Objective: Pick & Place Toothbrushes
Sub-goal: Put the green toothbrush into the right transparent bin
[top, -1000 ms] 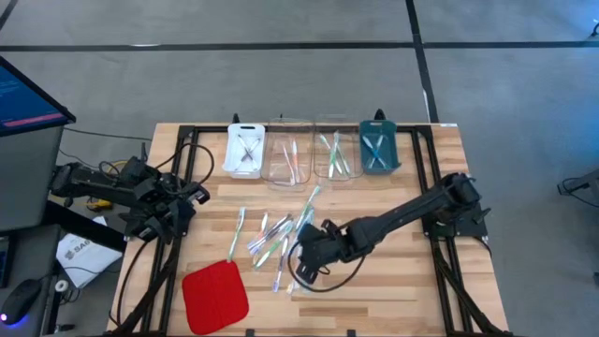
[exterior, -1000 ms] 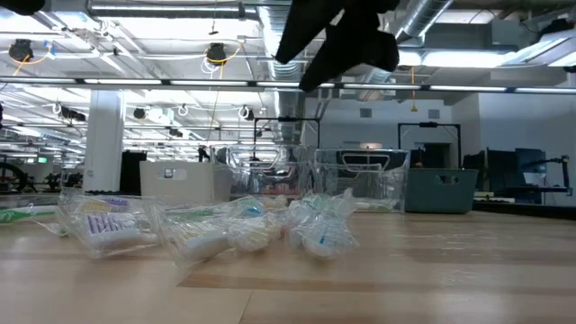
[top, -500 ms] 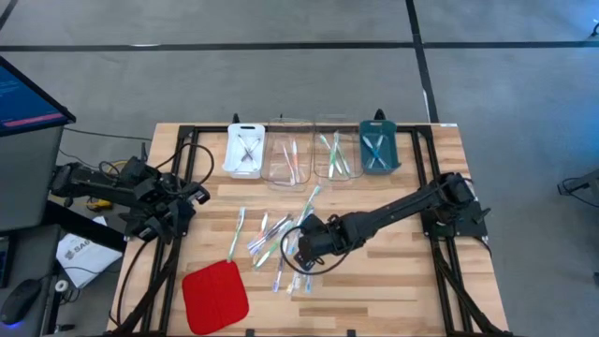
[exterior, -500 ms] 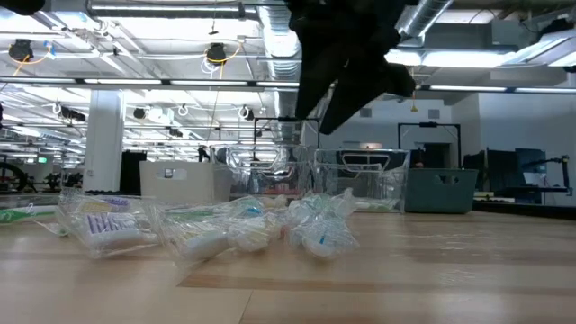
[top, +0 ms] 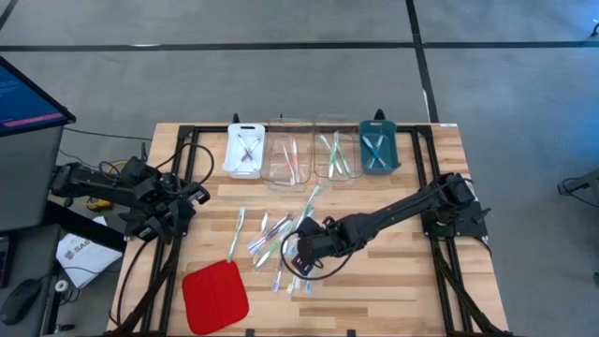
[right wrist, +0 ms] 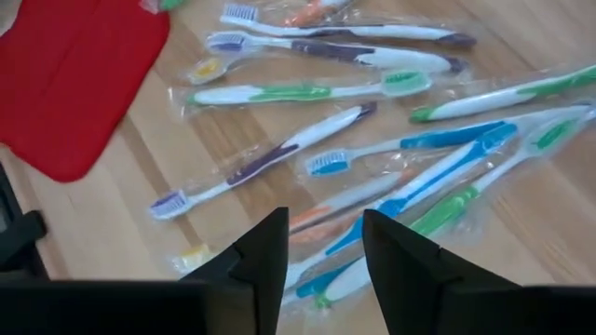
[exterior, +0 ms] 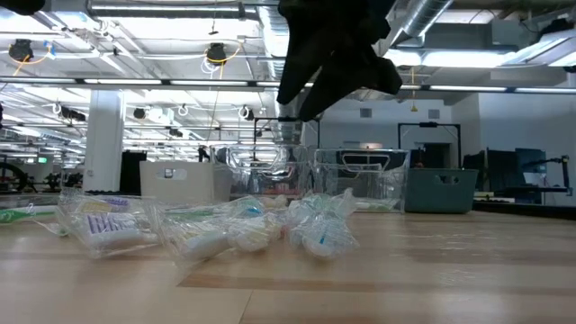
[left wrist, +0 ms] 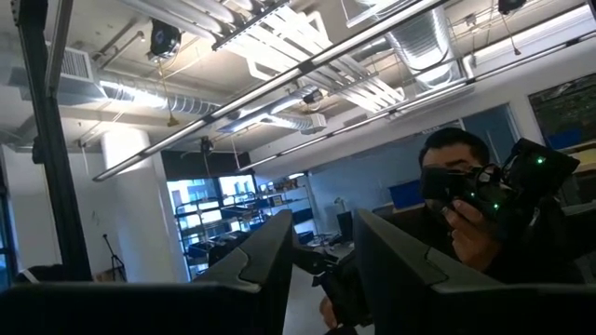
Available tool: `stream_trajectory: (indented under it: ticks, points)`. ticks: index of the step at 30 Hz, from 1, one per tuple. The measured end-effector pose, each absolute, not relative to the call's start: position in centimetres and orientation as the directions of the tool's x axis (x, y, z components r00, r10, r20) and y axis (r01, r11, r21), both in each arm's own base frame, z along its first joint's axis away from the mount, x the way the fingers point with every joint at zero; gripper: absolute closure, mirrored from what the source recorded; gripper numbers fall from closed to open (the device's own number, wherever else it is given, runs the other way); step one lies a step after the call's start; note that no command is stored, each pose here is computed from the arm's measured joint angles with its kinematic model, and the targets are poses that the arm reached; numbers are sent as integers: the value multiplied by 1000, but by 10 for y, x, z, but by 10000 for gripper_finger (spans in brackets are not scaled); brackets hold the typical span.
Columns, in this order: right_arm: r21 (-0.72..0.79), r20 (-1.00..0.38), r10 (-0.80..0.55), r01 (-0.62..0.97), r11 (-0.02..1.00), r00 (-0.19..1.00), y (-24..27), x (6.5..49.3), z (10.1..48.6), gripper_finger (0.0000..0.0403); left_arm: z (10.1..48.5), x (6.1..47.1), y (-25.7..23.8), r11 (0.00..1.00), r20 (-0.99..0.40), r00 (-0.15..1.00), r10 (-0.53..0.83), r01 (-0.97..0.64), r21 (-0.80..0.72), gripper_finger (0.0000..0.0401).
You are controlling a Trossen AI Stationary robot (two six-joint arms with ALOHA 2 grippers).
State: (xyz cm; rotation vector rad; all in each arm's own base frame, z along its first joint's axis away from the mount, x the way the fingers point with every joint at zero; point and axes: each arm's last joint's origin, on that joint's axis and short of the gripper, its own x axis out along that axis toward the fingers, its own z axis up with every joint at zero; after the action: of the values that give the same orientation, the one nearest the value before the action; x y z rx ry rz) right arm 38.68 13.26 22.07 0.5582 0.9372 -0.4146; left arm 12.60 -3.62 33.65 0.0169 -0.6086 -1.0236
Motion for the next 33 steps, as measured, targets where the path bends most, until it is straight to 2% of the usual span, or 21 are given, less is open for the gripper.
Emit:
stream_trajectory:
  ticks: [11,20,27,30,33]
  points:
    - [223,-817,-154,551,804,555,131,388,222,283,337,126,-36,535,467,371,-803,794,290,293]
    - [231,-715,-93,360,904,692,143,399,232,283,334,130,-36,557,459,414,-786,796,237,293]
    - [159,-700,-79,264,951,710,148,399,234,283,327,142,-36,593,446,485,-752,793,138,293]
    - [176,-724,-90,310,934,684,147,397,231,283,324,149,-37,597,432,506,-747,796,100,293]
    - [211,-804,-129,481,851,581,140,388,223,283,320,155,-37,598,418,523,-743,799,63,293]
